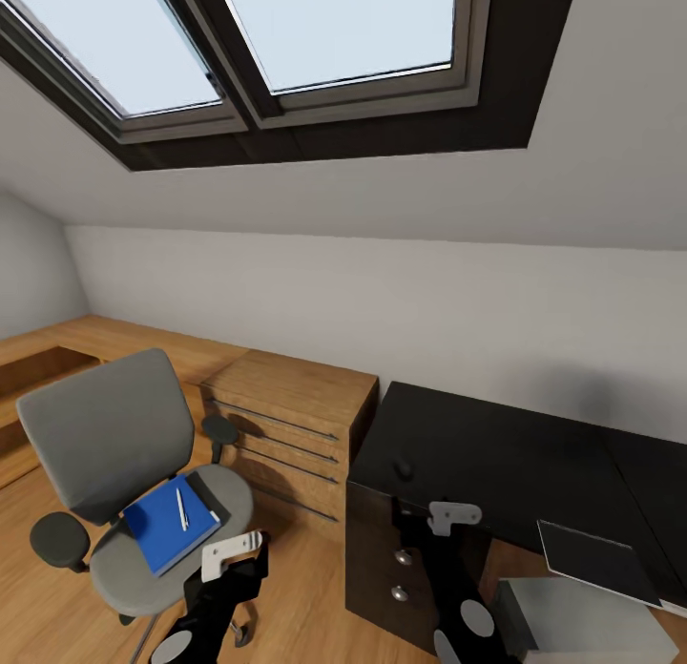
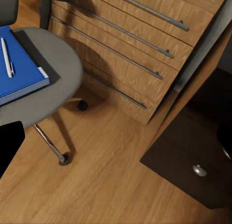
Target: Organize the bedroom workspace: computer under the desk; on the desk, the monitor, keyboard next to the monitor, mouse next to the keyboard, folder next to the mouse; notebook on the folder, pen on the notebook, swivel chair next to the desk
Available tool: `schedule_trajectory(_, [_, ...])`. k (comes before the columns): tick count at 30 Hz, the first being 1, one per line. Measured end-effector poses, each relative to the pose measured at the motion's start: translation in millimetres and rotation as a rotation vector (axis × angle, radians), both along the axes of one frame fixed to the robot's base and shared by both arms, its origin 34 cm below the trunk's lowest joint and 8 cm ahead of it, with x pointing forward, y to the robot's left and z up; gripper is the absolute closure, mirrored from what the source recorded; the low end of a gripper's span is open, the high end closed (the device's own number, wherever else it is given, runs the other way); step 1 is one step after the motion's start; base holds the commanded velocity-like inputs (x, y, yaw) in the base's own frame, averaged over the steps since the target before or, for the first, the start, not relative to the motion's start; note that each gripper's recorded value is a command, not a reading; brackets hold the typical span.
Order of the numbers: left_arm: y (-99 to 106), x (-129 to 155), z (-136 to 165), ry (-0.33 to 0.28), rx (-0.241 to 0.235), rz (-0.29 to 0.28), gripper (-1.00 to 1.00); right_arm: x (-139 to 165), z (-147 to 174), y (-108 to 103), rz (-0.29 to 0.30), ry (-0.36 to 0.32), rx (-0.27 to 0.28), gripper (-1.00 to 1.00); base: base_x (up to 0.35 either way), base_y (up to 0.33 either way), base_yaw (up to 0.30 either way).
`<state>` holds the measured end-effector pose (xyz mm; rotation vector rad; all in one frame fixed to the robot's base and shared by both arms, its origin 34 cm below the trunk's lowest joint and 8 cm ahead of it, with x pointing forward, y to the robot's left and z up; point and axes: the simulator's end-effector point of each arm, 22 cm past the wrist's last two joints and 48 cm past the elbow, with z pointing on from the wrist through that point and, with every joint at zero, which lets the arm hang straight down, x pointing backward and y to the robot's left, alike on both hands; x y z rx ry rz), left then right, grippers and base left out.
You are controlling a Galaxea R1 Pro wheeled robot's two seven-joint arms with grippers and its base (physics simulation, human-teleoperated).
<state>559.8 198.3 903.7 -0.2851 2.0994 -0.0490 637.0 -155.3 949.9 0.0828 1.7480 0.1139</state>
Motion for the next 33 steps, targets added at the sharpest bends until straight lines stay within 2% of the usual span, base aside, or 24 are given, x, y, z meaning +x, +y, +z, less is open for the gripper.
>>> schedule_trajectory(1, [0.8,0.0,-0.2,0.000,0.002,0.000,-1.00,0.0,0.2,0.0,0.001,-0.001,0.000,-1.00,0.250,0.000,0.000])
schedule_trajectory(2, [11.8,-0.6,-1.7,0.000,0.027,-0.002,-1.00,-0.3,0.8,0.2,0.001,-0.003,0.000,-1.00,0.284,0.000,0.000])
schedule_trajectory(4, [13.8,-0.6,-2.0,0.001,0.032,-0.003,-1.00,-0.5,0.3,1.2,0.004,-0.002,-0.001,-1.00,0.272,0.000,0.000])
schedule_trajectory(16, [13.7,-0.6,-1.8,0.000,0.035,-0.005,-1.00,-1.4,-0.4,2.3,0.010,-0.008,-0.006,-1.00,0.287,0.000,0.000])
schedule_trajectory(19, [13.6,-0.4,-2.1,0.000,0.034,-0.005,-1.00,-0.6,3.0,2.2,0.007,-0.033,-0.008,-1.00,0.139,0.000,0.000])
schedule_trajectory(26, [13.6,-0.4,-2.1,0.000,0.034,-0.005,-1.00,-0.7,2.2,1.7,0.006,-0.034,-0.012,-1.00,0.094,0.000,0.000])
schedule_trajectory(27, [13.5,-0.4,-2.2,0.001,0.034,-0.005,-1.00,-0.8,0.2,1.1,0.005,-0.034,-0.019,-1.00,0.041,0.000,0.000])
schedule_trajectory(28, [13.3,-0.4,-2.4,0.001,0.034,-0.005,-1.00,20.4,1.4,-3.0,0.007,-0.031,-0.073,-1.00,0.032,0.000,0.000])
schedule_trajectory(31, [12.7,-0.5,-2.5,0.002,0.033,-0.007,-1.00,67.8,1.5,-17.4,-0.003,-0.003,-0.174,-1.00,0.015,0.000,0.000])
schedule_trajectory(33, [11.5,-0.6,-2.5,0.002,0.033,-0.009,-1.00,89.1,-3.2,-27.9,-0.014,0.027,-0.218,-1.00,0.006,0.000,0.000])
